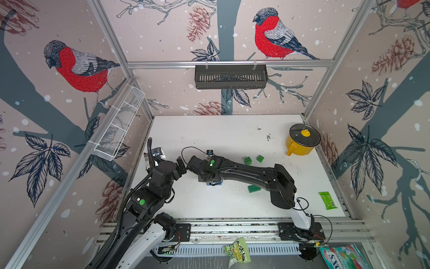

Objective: Assemble the letter h with lego
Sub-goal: Assemble the lego brick with the lego brick, then pick up the lego brick from the center of the board.

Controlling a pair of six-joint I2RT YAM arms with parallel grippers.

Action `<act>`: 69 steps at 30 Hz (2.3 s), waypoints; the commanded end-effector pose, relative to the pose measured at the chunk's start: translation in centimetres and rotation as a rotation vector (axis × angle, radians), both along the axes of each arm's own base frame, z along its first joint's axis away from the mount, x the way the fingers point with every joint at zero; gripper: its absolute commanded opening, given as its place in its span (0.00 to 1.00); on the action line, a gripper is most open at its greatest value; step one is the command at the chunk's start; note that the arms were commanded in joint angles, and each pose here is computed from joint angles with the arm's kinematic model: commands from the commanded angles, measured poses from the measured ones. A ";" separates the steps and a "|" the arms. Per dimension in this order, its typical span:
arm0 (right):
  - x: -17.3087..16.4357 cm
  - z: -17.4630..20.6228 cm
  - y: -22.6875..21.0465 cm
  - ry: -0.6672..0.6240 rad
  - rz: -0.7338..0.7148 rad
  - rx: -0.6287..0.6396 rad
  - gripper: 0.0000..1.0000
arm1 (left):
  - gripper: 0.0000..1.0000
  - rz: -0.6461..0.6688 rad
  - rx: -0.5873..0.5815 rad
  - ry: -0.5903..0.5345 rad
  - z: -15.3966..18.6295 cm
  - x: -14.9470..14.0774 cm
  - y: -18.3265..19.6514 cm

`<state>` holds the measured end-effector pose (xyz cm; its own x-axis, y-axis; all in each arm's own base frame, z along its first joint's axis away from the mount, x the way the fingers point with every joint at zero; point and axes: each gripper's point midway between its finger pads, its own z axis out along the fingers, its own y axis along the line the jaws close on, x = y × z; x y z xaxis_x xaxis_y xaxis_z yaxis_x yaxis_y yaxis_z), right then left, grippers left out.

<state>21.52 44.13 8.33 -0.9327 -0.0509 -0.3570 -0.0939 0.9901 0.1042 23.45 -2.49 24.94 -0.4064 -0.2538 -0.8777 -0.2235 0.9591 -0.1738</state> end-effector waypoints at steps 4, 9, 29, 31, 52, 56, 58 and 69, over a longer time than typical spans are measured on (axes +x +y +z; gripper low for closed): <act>-2.9 -4.3 -3.0 0.184 0.033 -0.158 0.00 | 0.99 -0.007 -0.040 -0.036 0.7 0.5 -0.6; -2.0 -2.4 -2.2 0.149 0.048 -0.136 0.00 | 0.98 -0.006 -0.038 -0.035 0.7 0.5 -0.6; -0.2 1.1 -0.5 0.081 0.072 -0.051 0.57 | 0.98 -0.008 -0.034 -0.033 0.6 0.5 -0.7; 0.2 1.3 -0.4 0.075 0.071 -0.040 0.62 | 0.99 -0.009 -0.035 -0.031 0.6 0.5 -0.7; 4.6 16.2 -13.6 -0.380 0.011 0.267 0.99 | 0.98 -0.140 -0.122 0.032 -0.6 1.4 -4.2; 5.1 16.6 -21.0 -0.484 -0.063 0.311 0.99 | 0.98 -0.165 -0.243 0.083 -1.8 1.2 -6.0; 5.3 16.1 -24.6 -0.512 -0.121 0.329 0.99 | 0.99 -0.130 -0.268 0.115 -2.7 1.0 -6.3; 5.2 9.5 -27.3 -0.463 -0.111 0.373 1.00 | 0.99 -0.098 -0.356 0.165 -7.3 -1.6 -11.9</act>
